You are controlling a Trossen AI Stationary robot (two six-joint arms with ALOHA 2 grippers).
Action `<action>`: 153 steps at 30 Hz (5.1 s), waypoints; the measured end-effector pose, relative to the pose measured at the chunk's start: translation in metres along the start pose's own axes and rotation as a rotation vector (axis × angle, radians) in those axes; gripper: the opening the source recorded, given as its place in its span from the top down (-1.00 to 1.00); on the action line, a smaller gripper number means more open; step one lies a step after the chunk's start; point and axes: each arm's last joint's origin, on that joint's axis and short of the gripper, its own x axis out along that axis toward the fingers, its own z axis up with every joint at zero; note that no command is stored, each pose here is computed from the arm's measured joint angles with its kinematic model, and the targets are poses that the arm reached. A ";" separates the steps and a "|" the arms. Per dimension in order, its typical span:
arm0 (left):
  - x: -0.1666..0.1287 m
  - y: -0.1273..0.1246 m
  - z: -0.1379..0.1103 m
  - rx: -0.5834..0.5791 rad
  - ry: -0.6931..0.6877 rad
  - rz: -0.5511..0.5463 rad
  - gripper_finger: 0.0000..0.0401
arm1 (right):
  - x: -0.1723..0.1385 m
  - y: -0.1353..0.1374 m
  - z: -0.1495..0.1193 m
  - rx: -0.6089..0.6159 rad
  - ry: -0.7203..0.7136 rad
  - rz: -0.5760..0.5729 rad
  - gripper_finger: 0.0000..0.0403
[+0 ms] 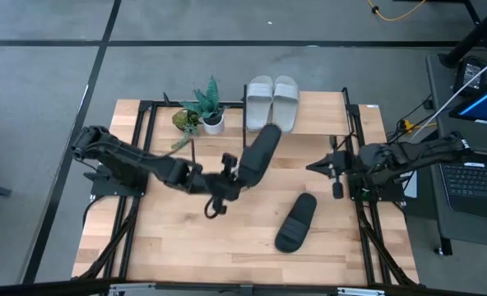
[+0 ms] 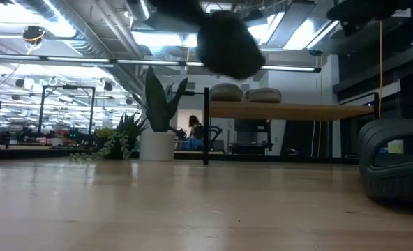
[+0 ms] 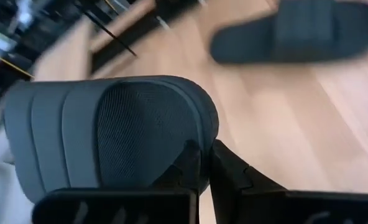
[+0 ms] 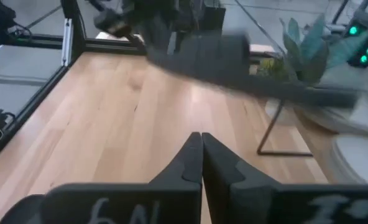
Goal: Pick and place slides into the shelf
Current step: Put the top black slipper on the shelf
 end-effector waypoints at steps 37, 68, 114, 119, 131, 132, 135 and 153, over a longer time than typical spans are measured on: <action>0.137 0.098 0.078 0.036 -0.089 0.162 0.97 | -0.029 -0.010 -0.046 0.095 -0.018 -0.091 0.99; 0.178 0.148 0.060 -0.108 -0.085 0.113 0.97 | -0.064 -0.018 -0.042 0.085 -0.169 -0.035 0.97; 0.201 0.156 0.036 -0.074 -0.014 0.116 0.79 | -0.064 -0.018 -0.042 0.082 -0.168 -0.035 0.90; 0.201 0.157 0.036 -0.074 -0.010 0.122 0.73 | -0.064 -0.018 -0.042 0.082 -0.168 -0.035 0.97; 0.201 0.159 0.039 -0.081 -0.039 0.147 0.55 | -0.064 -0.015 -0.041 0.076 -0.168 0.068 0.84; 0.201 0.159 0.039 -0.082 -0.040 0.147 0.52 | -0.064 -0.015 -0.042 0.075 -0.168 0.081 0.83; 0.201 0.160 0.039 -0.083 -0.044 0.150 0.45 | -0.064 -0.014 -0.041 0.074 -0.168 0.092 0.83; 0.199 0.149 0.046 -0.114 -0.055 0.130 0.35 | -0.064 -0.014 -0.041 0.074 -0.167 0.096 0.82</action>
